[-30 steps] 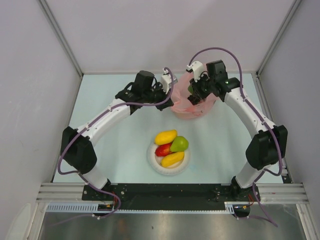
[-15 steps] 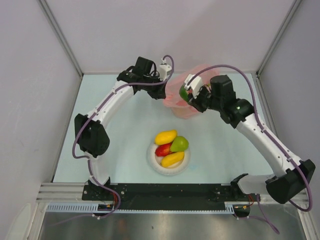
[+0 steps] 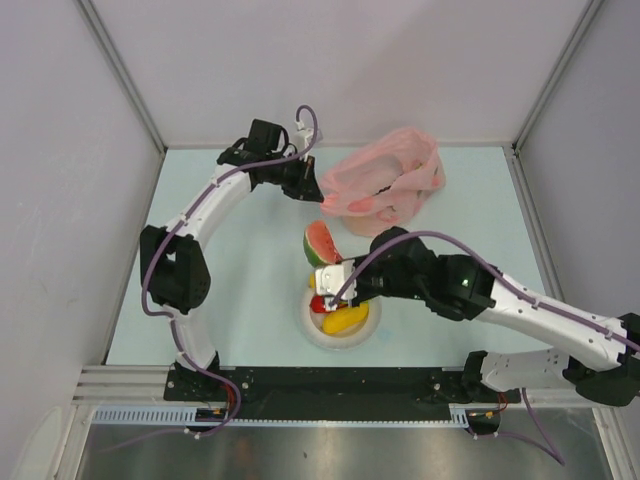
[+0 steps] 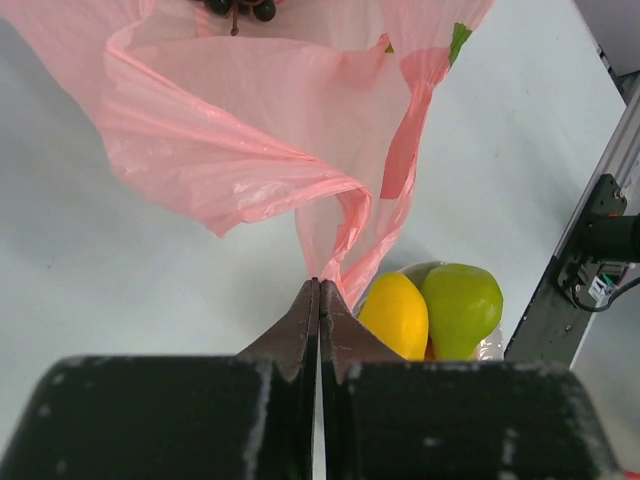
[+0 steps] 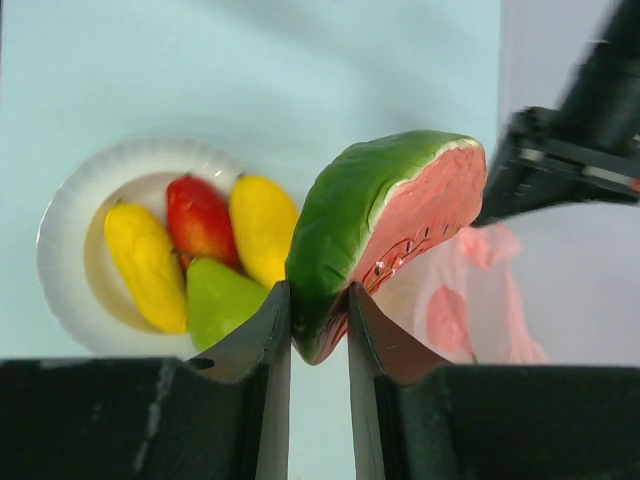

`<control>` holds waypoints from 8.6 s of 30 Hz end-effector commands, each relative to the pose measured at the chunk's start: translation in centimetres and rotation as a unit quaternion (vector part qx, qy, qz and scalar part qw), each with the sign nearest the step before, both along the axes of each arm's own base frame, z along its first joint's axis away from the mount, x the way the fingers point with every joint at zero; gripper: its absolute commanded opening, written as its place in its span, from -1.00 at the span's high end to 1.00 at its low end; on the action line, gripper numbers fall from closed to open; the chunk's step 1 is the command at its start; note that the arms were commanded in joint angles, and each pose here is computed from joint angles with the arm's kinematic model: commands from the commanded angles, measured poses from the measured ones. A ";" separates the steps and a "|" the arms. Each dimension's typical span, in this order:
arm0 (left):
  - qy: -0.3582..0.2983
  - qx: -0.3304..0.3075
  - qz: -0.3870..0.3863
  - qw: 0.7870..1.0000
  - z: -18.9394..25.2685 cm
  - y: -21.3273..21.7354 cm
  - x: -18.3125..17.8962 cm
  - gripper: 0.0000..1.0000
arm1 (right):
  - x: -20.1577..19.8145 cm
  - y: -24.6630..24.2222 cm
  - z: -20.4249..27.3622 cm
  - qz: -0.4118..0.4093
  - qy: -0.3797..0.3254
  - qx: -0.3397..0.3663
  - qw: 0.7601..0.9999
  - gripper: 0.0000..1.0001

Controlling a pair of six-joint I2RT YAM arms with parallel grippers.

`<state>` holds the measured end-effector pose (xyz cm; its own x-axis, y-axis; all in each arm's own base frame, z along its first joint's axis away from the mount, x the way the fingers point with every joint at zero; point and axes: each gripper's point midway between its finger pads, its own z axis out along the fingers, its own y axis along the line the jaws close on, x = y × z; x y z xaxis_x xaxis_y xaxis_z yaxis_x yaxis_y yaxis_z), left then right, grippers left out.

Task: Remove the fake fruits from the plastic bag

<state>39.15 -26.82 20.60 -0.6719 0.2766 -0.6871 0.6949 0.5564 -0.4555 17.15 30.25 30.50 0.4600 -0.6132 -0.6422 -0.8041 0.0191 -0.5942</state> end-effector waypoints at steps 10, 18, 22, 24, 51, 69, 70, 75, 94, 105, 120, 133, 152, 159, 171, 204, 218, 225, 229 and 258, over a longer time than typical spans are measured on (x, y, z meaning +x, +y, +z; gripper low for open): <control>-0.024 -0.017 -0.009 1.000 2.9 0.3 -2.4 0.96 | -3.9 2.2 -7.5 0.189 -0.108 -0.067 0.974 1.00; -0.047 -0.025 0.000 0.999 3.6 0.5 -2.5 0.96 | -6.8 3.4 -11.7 0.190 -0.071 -0.076 0.976 1.00; -0.033 -0.028 0.007 0.999 3.4 0.6 -3.1 0.96 | -8.0 3.7 -13.2 0.185 -0.058 -0.072 0.978 1.00; -0.044 -0.027 0.009 0.999 3.5 0.9 -3.2 0.97 | -8.2 3.6 -14.1 0.176 -0.056 -0.075 0.980 1.00; -0.027 -0.027 -0.001 0.999 2.1 1.0 -5.9 0.98 | -8.3 2.7 -20.3 0.118 -0.028 -0.053 0.991 1.00; -0.033 -0.014 -0.012 0.999 1.0 0.5 -6.8 0.98 | -7.5 2.1 -21.9 0.110 -0.041 -0.048 0.992 0.25; -0.031 -0.013 -0.013 0.999 0.9 0.4 -6.9 0.98 | -7.3 2.1 -21.8 0.106 -0.044 -0.046 0.992 0.18; -0.034 -0.014 -0.014 0.999 1.1 0.2 -6.9 0.99 | -7.3 2.0 -20.9 0.107 -0.047 -0.036 0.992 -0.47; -0.048 -0.016 -0.030 0.998 2.1 0.4 -7.7 1.00 | 1.6 2.6 -4.3 -0.094 -0.034 0.119 0.988 -0.99; -0.086 -0.065 -0.057 0.993 6.4 -0.4 -9.6 0.99 | 21.0 -4.0 1.7 -0.325 0.026 0.219 0.920 0.17; -0.217 -0.018 -0.065 0.974 9.3 0.2 -5.7 1.00 | 31.0 -16.4 -13.9 -0.522 0.177 0.166 0.818 0.07; -0.497 -0.114 0.078 0.857 31.0 1.8 5.9 0.99 | 46.0 -24.6 -6.5 -0.605 -0.027 0.222 0.764 0.09; -0.348 0.014 -0.137 0.927 4.8 0.7 -11.3 0.99 | 25.4 -21.7 -17.8 -0.559 0.172 0.154 0.797 0.01; -0.333 -0.025 -0.095 0.938 7.2 -0.5 -11.5 0.99 | 24.7 -21.3 -14.0 -0.541 0.153 0.186 0.806 0.01; -0.358 -0.071 -0.066 0.929 14.6 -1.6 -10.2 0.99 | 22.9 -11.6 -13.2 -0.420 0.179 0.167 0.874 0.16; -0.336 -0.079 -0.083 0.935 17.7 -3.2 -7.9 -0.26 | 27.6 -9.6 -9.3 -0.359 0.418 0.192 0.812 0.10; -0.166 -0.139 -0.139 0.966 12.6 -2.0 -11.3 -0.34 | 28.7 -8.6 -10.1 -0.374 0.384 0.178 0.825 0.11; -0.119 -0.207 -0.145 0.960 13.6 -3.9 -10.7 -0.93 | 31.9 -8.0 -11.1 -0.399 0.339 0.155 0.838 0.14; -0.171 -0.171 -0.101 0.965 12.0 -4.6 -9.3 -0.99 | 32.6 -7.8 -12.2 -0.410 0.328 0.141 0.839 0.14; -0.197 -0.100 -0.129 0.967 8.1 -7.2 -7.5 0.99 | 40.3 -17.5 -18.6 -0.562 0.188 0.070 0.802 0.11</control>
